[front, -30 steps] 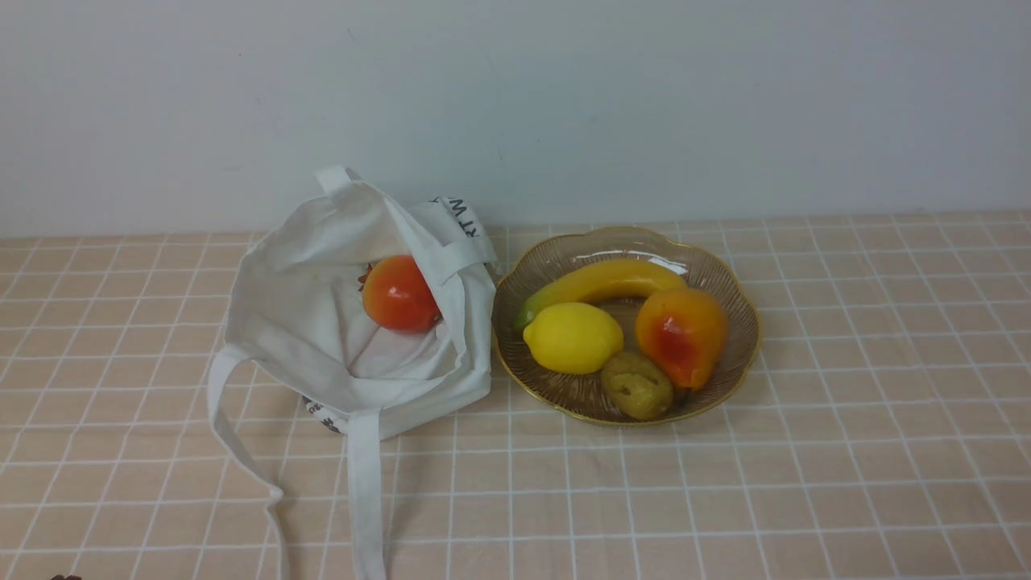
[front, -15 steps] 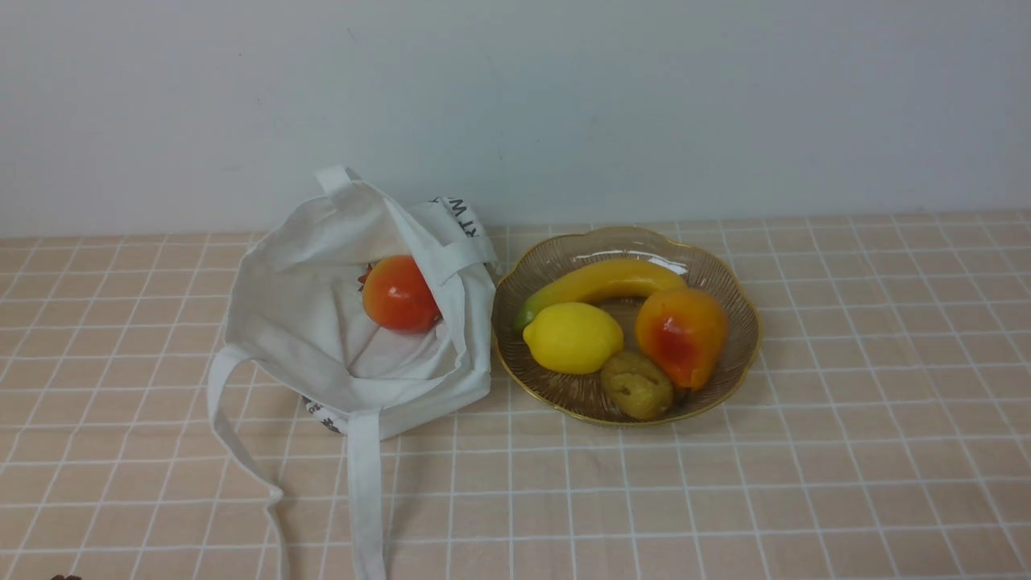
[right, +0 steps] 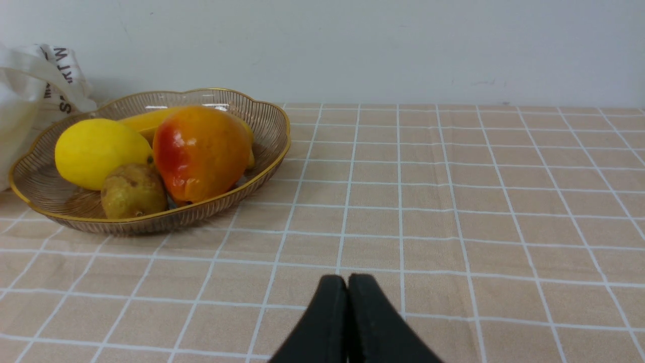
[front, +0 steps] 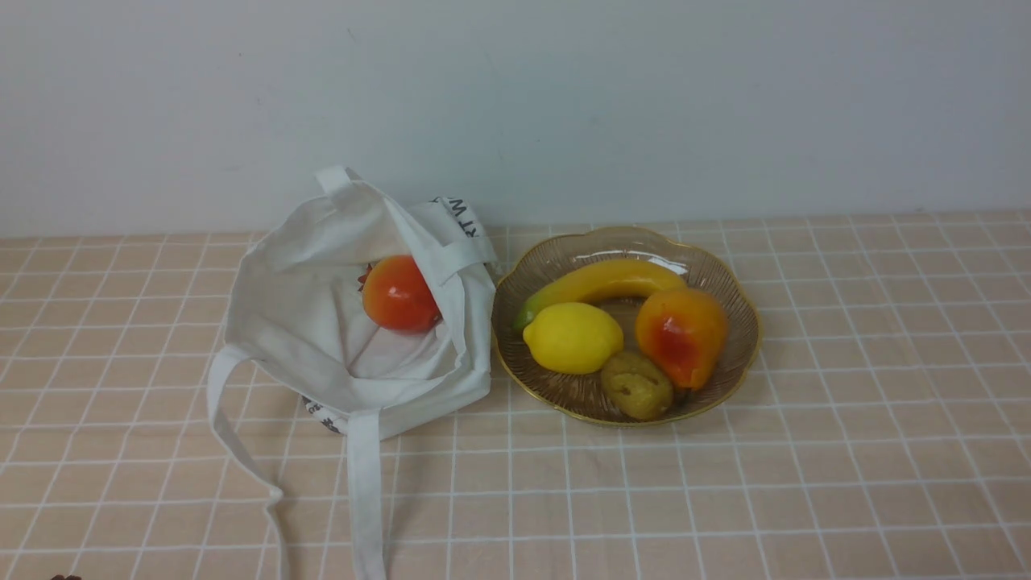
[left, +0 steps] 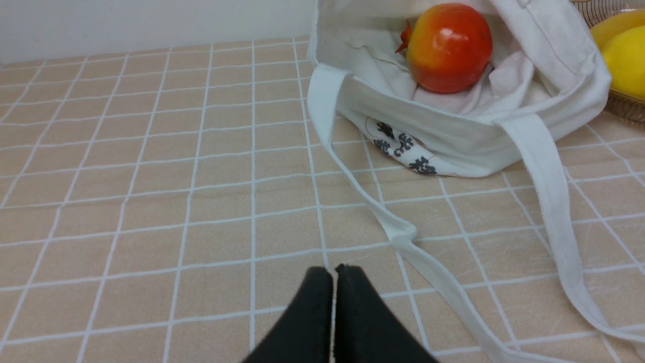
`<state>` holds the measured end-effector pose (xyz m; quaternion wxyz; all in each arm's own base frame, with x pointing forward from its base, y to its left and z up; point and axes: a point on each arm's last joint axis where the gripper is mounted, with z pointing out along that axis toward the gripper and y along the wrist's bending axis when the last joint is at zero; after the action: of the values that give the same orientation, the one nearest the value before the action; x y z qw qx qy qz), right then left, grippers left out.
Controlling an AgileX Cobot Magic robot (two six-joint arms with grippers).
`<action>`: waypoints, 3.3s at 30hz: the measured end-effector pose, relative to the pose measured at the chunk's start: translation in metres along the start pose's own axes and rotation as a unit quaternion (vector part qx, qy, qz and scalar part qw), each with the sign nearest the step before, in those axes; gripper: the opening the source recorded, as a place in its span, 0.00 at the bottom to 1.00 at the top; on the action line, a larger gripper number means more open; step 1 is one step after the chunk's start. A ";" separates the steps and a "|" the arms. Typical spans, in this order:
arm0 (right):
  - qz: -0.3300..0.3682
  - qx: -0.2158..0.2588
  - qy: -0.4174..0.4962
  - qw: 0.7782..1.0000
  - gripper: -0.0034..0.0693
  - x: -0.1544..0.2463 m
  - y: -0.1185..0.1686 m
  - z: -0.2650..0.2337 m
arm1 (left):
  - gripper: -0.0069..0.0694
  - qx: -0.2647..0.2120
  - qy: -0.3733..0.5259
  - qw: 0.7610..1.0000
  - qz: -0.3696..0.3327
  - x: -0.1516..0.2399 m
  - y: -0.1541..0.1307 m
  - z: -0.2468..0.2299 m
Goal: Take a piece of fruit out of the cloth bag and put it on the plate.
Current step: Use the left arm to grab a pomegranate from the bag
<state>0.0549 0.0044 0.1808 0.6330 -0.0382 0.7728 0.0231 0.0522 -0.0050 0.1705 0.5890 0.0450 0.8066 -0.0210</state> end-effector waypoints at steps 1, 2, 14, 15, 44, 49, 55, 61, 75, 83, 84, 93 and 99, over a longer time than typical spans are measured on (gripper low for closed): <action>0.000 0.000 0.000 1.000 0.03 0.000 0.000 0.000 | 0.08 0.000 0.000 1.000 0.000 0.000 0.000 0.000; 0.000 0.000 0.000 1.000 0.03 0.000 0.000 0.000 | 0.08 0.000 0.000 1.000 0.000 0.000 0.000 0.000; 0.000 0.000 0.000 1.000 0.03 0.000 0.000 0.000 | 0.08 0.085 0.006 0.940 -0.332 -0.004 -0.015 -0.001; 0.000 0.000 0.000 1.000 0.03 0.000 0.000 0.000 | 0.08 0.105 0.005 0.916 -0.387 -0.006 -0.018 -0.002; 0.000 0.000 0.000 1.000 0.03 0.000 0.000 0.000 | 0.08 0.181 0.413 0.889 -0.082 -0.137 -0.030 0.122; 0.000 0.000 0.000 1.000 0.03 0.000 0.000 0.000 | 0.08 0.177 0.440 0.876 -0.089 -0.148 -0.029 0.190; 0.000 0.000 0.000 1.000 0.03 0.000 0.000 0.000 | 0.08 0.164 0.414 0.888 -0.114 -0.170 -0.028 0.237; 0.000 0.000 0.000 1.000 0.03 0.000 0.000 0.000 | 0.19 0.133 0.434 0.874 -0.172 -0.164 -0.029 0.293; 0.000 0.000 0.000 1.000 0.03 0.000 0.000 0.000 | 0.93 0.119 0.425 0.876 -0.192 -0.149 -0.030 0.361; 0.000 0.000 0.000 1.000 0.03 0.000 0.000 0.000 | 0.99 0.111 0.373 0.873 -0.295 -0.141 -0.034 0.383; 0.000 0.000 0.000 1.000 0.03 0.000 0.000 0.000 | 0.98 0.111 0.372 0.873 -0.296 -0.141 -0.034 0.383; 0.000 0.000 0.000 1.000 0.03 0.000 0.000 0.000 | 0.90 0.108 0.376 0.857 -0.335 -0.124 -0.037 0.396; 0.000 0.000 0.000 1.000 0.03 0.000 0.000 0.000 | 0.86 0.111 0.377 0.849 -0.352 -0.122 -0.039 0.398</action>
<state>0.0549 0.0044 0.1808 0.6330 -0.0382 0.7728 0.0231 0.4626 -0.0838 0.1642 0.1836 -0.1724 0.9207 -0.2981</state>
